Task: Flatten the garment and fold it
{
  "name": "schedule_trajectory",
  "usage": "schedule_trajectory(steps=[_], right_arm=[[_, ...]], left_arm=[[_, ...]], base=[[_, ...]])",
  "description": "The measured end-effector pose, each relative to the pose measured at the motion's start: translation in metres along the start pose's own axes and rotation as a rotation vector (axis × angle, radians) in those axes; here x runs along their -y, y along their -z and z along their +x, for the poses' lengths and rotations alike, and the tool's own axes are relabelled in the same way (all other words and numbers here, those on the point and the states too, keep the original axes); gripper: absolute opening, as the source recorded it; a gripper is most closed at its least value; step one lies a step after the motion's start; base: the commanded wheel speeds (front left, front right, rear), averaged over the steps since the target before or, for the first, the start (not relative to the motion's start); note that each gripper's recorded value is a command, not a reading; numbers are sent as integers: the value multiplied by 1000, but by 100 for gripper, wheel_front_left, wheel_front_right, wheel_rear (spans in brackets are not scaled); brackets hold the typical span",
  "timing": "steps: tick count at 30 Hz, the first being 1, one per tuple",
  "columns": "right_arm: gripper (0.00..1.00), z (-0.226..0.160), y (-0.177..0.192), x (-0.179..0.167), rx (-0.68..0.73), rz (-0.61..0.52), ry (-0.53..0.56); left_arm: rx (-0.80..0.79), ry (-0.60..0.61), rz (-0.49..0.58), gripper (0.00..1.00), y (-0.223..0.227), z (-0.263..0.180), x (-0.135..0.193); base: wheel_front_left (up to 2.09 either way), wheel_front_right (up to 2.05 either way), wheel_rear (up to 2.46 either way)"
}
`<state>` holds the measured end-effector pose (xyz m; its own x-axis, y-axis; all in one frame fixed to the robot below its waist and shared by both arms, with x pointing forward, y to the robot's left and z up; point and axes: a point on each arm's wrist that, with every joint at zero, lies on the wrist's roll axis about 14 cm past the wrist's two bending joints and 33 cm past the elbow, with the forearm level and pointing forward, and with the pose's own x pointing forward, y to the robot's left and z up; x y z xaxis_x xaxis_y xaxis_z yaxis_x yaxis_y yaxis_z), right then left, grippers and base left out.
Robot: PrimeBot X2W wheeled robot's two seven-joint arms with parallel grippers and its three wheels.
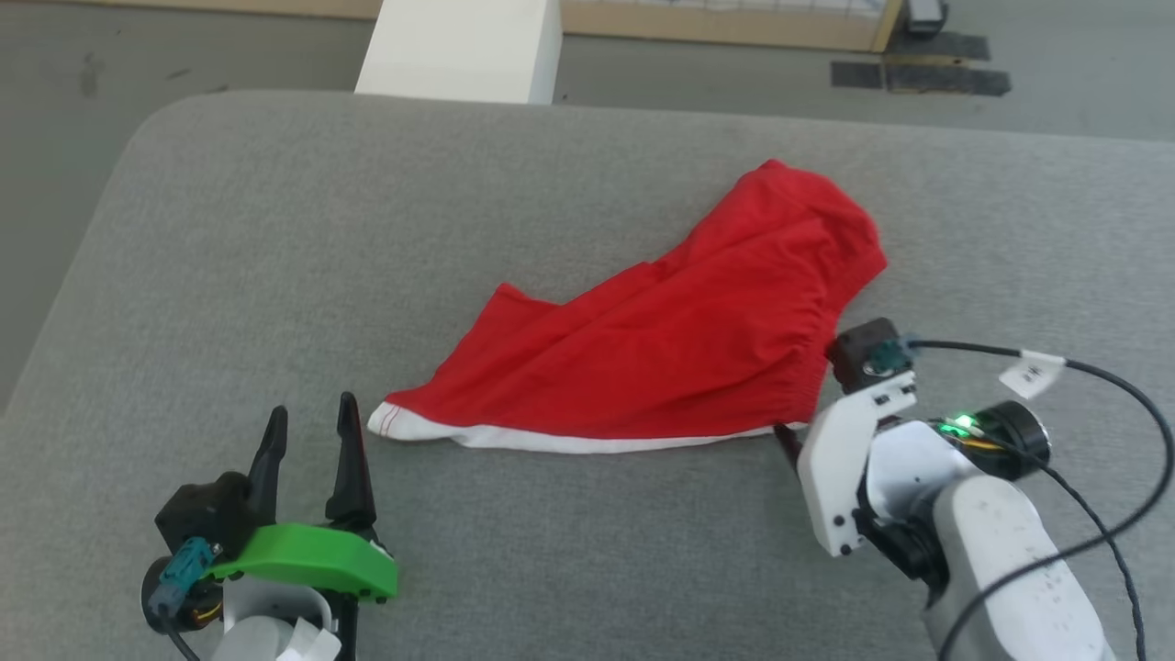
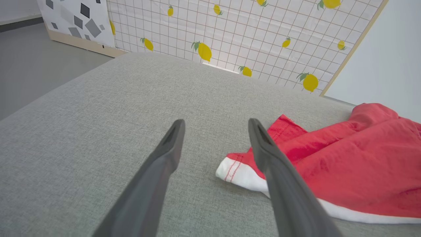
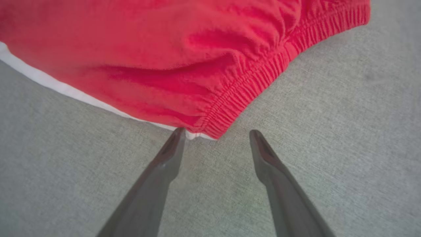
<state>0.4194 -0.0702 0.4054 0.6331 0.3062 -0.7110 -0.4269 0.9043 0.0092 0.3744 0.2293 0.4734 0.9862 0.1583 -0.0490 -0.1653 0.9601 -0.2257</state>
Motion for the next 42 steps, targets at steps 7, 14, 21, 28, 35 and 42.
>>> schedule_trajectory(steps=[7, 14, 21, 28, 35, 42], right_arm=[[100, 30, 4, -17, -73, -82, -53], [13, 47, 2, -26, -83, -117, -87], [0, 44, 0, -28, -79, -96, -108], [0, 30, 1, -19, -56, -79, -93], [0, 21, 6, -17, -56, -80, -87], [0, 16, 7, -13, -45, -66, -80]], left_arm=[[-16, -24, 5, 100, 8, 3, -8], [-41, -47, -1, 100, 18, 5, -15], [-65, -33, -14, 100, 27, 6, -11], [-262, 10, -57, 100, 50, 13, 2], [-650, 7, -29, 100, 76, 23, 8], [-932, 52, -4, 5, 97, 11, 26]], base=[[0, 0, 0], [0, 0, 0], [0, 0, 0], [0, 0, 0], [0, 0, 0], [0, 0, 0]])
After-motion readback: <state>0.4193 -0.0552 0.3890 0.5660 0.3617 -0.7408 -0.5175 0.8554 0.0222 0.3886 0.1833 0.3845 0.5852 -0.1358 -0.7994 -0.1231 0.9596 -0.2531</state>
